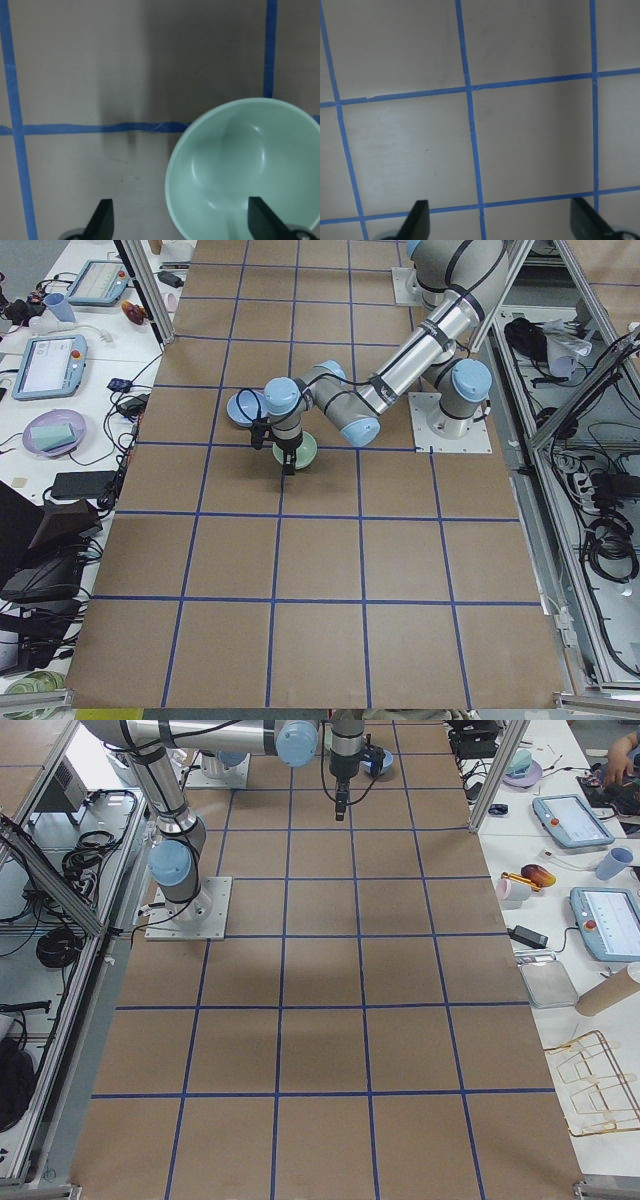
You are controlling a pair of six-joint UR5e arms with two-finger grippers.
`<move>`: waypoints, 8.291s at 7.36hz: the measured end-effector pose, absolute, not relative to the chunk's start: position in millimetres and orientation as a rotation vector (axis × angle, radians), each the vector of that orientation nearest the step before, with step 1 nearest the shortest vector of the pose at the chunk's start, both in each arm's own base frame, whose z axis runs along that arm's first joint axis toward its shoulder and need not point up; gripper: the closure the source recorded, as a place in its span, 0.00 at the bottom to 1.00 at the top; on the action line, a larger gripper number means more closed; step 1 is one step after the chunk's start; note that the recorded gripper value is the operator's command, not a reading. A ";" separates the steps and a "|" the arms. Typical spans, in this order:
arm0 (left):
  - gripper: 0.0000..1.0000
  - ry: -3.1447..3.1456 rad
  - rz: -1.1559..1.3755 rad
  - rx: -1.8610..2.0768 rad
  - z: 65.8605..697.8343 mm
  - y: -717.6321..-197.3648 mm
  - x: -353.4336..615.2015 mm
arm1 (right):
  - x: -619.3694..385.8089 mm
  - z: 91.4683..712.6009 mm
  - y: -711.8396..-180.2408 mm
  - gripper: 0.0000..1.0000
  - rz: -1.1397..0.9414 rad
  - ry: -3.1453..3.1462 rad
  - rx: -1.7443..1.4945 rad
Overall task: Stack green bowl on blue bowl
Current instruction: 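Close the left gripper on the rim of the pale green bowl, then lift the green bowl with the left gripper toward the blue bowl, then lower the green bowl into the blue bowl with the left gripper, then open the left gripper to release the green bowl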
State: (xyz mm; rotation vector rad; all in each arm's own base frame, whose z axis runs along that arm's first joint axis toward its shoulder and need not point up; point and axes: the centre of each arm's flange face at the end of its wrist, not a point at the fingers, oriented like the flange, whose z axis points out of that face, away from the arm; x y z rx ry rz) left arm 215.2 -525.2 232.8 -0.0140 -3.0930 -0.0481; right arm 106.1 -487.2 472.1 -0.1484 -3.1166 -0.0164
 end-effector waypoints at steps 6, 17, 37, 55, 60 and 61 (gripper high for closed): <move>0.06 -3.065 -0.094 -0.051 192.8 -521.7 213.0 | 106.1 472.2 -487.2 0.00 -0.016 -3.117 -0.148; 0.89 -3.025 -0.093 -0.067 175.4 -524.1 213.9 | 106.1 472.2 -487.2 0.00 -0.016 -3.117 -0.148; 0.96 -2.825 0.073 0.089 313.0 -603.0 169.4 | 106.2 472.2 -487.2 0.00 -0.016 -3.117 -0.148; 0.36 -2.756 0.066 0.226 233.2 -665.8 108.3 | 106.1 472.2 -487.2 0.00 -0.016 -3.117 -0.148; 0.15 -2.842 0.092 0.201 267.3 -660.7 102.8 | 106.2 472.2 -487.2 0.00 -0.016 -3.118 -0.148; 0.10 -2.879 0.092 0.170 282.9 -657.5 90.1 | 106.2 472.2 -487.2 0.00 -0.016 -3.118 -0.148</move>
